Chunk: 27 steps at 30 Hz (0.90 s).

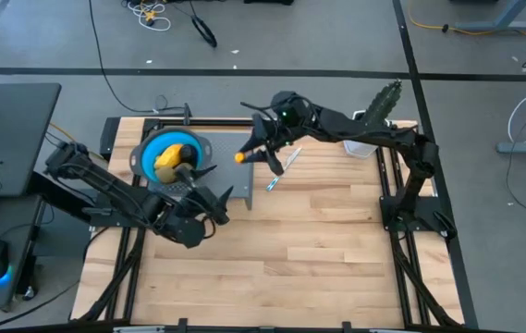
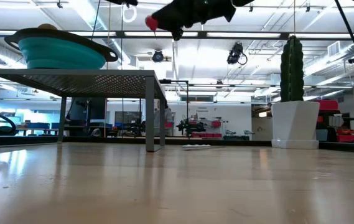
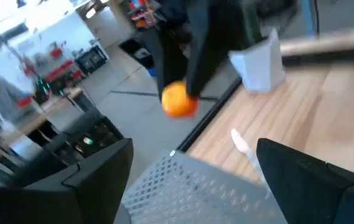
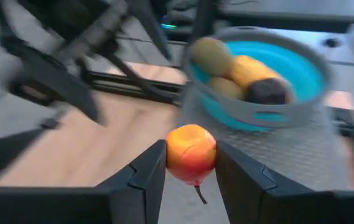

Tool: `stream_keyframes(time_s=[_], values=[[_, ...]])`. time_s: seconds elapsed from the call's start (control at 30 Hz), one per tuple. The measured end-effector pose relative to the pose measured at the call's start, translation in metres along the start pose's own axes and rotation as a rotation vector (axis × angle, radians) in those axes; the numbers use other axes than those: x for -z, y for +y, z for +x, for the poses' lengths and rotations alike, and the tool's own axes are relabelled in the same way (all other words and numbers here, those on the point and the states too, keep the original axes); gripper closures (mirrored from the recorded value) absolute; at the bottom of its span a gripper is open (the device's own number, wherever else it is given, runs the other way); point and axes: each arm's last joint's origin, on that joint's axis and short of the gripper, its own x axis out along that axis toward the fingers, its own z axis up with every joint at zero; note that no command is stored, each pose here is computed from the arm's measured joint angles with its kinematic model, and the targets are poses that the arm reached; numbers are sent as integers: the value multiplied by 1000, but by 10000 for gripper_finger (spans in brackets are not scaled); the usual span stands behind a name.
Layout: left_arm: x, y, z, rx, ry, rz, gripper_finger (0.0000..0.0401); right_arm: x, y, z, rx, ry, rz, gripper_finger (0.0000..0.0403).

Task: Pick & Place Fruit
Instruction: Put the orange pear into the blue strainer bowl

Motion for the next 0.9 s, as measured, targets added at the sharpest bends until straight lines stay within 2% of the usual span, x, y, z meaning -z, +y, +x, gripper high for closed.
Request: stream_keyframes(time_s=[0.13, 0.27, 0.37, 0.47, 0.6, 0.8, 0.9], values=[[15, -8, 6, -18, 15, 199, 51, -2, 10, 5, -116, -21, 24, 265], [24, -16, 9, -95, -2, 335, 51, -4, 18, 9, -134, -20, 35, 265], [31, -26, 13, -152, 2, 481, 51, -6, 22, 11, -142, -31, 36, 265], [29, -35, 18, -191, 8, 552, 51, -7, 25, 13, -149, -25, 38, 265], [29, -43, 22, -194, 13, 600, 51, -4, 27, 16, -157, -21, 61, 265], [20, -42, 22, -157, -6, 551, 51, 6, 30, 20, -168, 13, 91, 265], [15, -45, 23, -41, -48, 519, 51, 11, 30, 22, -169, 28, 117, 265]])
